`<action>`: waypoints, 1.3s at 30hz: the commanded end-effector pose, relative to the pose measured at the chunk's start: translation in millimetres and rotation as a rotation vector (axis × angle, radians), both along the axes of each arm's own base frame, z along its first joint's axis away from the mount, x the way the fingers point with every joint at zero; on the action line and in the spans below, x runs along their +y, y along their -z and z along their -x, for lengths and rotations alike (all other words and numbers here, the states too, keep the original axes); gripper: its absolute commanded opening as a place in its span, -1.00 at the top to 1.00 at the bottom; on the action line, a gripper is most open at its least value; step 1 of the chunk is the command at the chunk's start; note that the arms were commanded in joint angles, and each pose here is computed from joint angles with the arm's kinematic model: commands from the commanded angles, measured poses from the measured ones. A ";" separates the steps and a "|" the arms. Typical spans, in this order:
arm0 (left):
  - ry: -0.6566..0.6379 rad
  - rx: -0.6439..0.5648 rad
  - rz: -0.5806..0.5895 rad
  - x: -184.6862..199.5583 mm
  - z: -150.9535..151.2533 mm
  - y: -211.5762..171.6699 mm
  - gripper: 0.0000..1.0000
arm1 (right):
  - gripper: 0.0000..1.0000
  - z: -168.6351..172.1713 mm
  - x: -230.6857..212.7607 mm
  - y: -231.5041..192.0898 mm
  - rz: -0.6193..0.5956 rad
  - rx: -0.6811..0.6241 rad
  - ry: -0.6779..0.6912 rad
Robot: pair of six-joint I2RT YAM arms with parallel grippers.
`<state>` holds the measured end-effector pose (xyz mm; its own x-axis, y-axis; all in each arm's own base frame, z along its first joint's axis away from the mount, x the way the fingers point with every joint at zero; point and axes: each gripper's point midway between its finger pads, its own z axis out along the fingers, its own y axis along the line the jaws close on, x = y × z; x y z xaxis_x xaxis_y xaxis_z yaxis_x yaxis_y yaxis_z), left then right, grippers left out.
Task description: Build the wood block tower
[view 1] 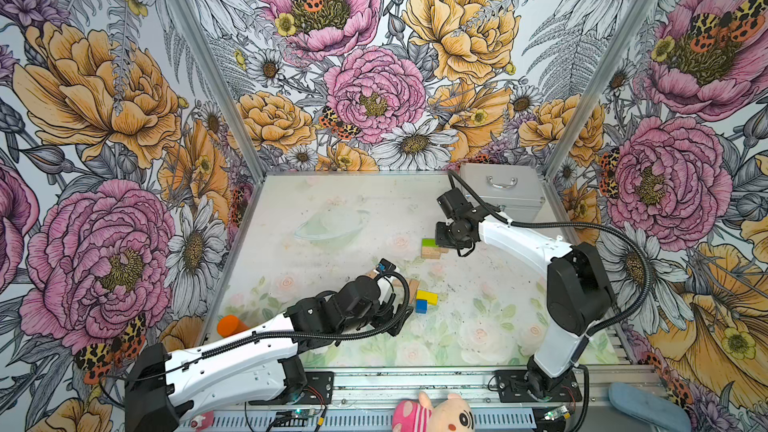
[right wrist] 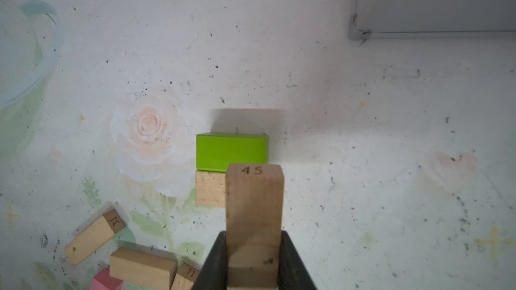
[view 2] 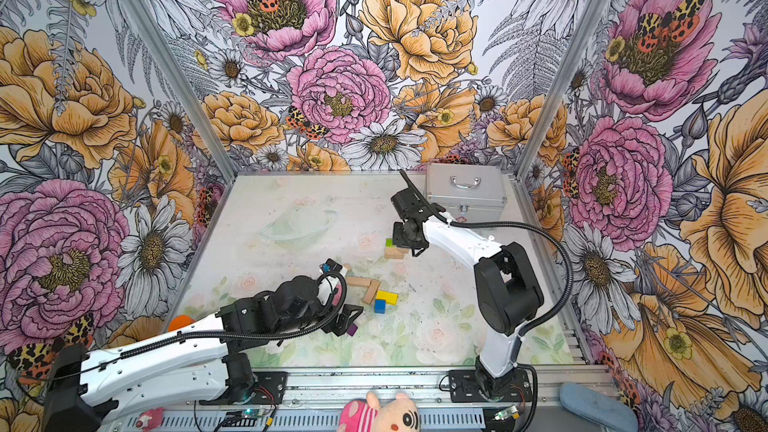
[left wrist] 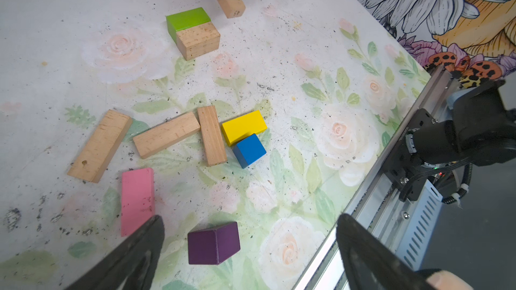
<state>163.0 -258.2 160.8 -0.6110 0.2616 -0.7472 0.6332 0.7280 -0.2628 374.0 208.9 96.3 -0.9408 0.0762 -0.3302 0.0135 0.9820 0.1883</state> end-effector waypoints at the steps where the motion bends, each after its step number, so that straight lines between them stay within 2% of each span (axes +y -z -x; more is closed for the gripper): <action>1: 0.002 -0.026 0.022 -0.1 -3.3 -7.3 -0.95 | 0.51 -2.5 12.6 8.0 0.016 0.032 -0.039; 13: -0.009 -0.035 0.037 2.6 -6.8 -10.3 -0.95 | 0.51 -11.7 36.7 21.1 0.036 0.060 -0.095; 39: -0.020 -0.036 0.037 4.6 -8.7 -9.6 -0.95 | 0.48 -17.1 36.4 34.4 0.066 0.080 -0.075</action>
